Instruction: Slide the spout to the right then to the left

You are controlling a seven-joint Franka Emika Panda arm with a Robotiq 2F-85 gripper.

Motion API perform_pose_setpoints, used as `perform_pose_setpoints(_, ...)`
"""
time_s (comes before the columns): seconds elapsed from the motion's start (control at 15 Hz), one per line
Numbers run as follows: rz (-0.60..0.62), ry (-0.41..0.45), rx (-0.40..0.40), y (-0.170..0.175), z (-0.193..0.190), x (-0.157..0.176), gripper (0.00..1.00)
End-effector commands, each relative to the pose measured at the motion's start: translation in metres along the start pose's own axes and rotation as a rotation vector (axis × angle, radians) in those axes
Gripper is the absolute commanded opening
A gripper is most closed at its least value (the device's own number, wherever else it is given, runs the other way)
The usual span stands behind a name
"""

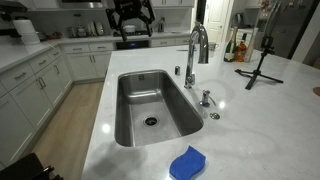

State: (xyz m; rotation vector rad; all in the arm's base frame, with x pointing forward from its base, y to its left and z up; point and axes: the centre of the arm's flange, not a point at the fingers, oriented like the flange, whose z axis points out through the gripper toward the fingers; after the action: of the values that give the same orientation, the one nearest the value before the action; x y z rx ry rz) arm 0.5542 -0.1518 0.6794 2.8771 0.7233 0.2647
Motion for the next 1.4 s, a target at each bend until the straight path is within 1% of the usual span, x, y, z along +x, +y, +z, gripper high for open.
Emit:
perform_pose_setpoints(0.0, -0.001, -0.002, 0.003, -0.002, 0.001, 0.0, 1.0)
perform_pose_setpoints(1.13, -0.001, -0.005, 0.005, -0.003, 0.002, -0.001, 1.0)
perform_pose_setpoints(1.2, 0.007, -0.002, -0.007, -0.002, 0.001, 0.0, 1.0)
perform_pose_setpoints(1.33, 0.088, 0.007, -0.091, 0.009, 0.004, 0.003, 1.0)
